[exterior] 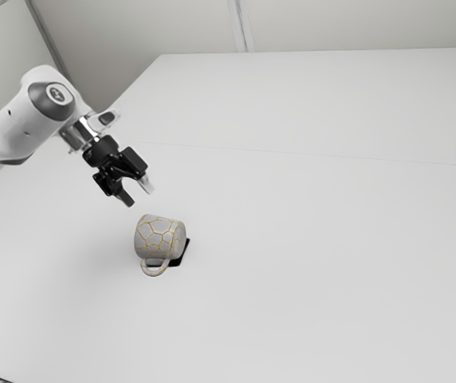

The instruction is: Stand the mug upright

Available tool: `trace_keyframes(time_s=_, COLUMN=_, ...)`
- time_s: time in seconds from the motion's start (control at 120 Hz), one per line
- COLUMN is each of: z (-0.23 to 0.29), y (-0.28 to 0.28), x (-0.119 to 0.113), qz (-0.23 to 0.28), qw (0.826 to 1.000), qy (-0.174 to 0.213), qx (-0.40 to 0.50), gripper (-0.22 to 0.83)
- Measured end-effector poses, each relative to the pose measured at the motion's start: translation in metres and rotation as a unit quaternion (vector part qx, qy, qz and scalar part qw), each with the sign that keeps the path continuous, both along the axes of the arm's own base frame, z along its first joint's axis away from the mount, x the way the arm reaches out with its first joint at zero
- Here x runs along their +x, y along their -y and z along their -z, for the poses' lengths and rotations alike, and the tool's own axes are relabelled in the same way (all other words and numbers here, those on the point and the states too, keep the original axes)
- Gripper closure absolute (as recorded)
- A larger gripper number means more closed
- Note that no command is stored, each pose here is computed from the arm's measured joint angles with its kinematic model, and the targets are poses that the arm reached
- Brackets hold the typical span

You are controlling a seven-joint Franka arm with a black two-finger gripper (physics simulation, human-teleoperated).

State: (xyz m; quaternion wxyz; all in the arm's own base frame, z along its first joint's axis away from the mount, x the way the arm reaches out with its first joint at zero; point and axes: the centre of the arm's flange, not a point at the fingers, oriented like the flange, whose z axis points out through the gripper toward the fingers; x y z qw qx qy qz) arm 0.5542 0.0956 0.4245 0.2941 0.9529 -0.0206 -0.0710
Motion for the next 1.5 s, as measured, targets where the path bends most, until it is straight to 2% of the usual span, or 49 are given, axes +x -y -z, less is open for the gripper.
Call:
trace_keyframes(time_s=0.267, z=0.032, y=-0.03, x=0.005, qz=-0.03, qw=0.999, qy=0.02, qx=-0.019, gripper=0.02)
trace_keyframes(time_s=0.75, z=0.097, y=-0.038, x=-0.027, qz=-0.053, qw=0.995, qy=0.013, qx=-0.089, gripper=0.02)
trace_keyframes(time_s=1.033, z=0.102, y=-0.029, x=-0.029, qz=-0.059, qw=0.99, qy=0.026, qx=-0.122, gripper=0.03)
trace_keyframes(time_s=1.1, z=0.102, y=-0.028, x=-0.028, qz=-0.061, qw=0.99, qy=0.03, qx=-0.127, gripper=0.07)
trace_keyframes(time_s=1.3, z=0.103, y=-0.025, x=-0.026, qz=-0.064, qw=0.988, qy=0.034, qx=-0.133, gripper=0.29)
trace_keyframes(time_s=1.5, z=0.102, y=-0.019, x=-0.022, qz=-0.069, qw=0.987, qy=0.037, qx=-0.14, gripper=0.46)
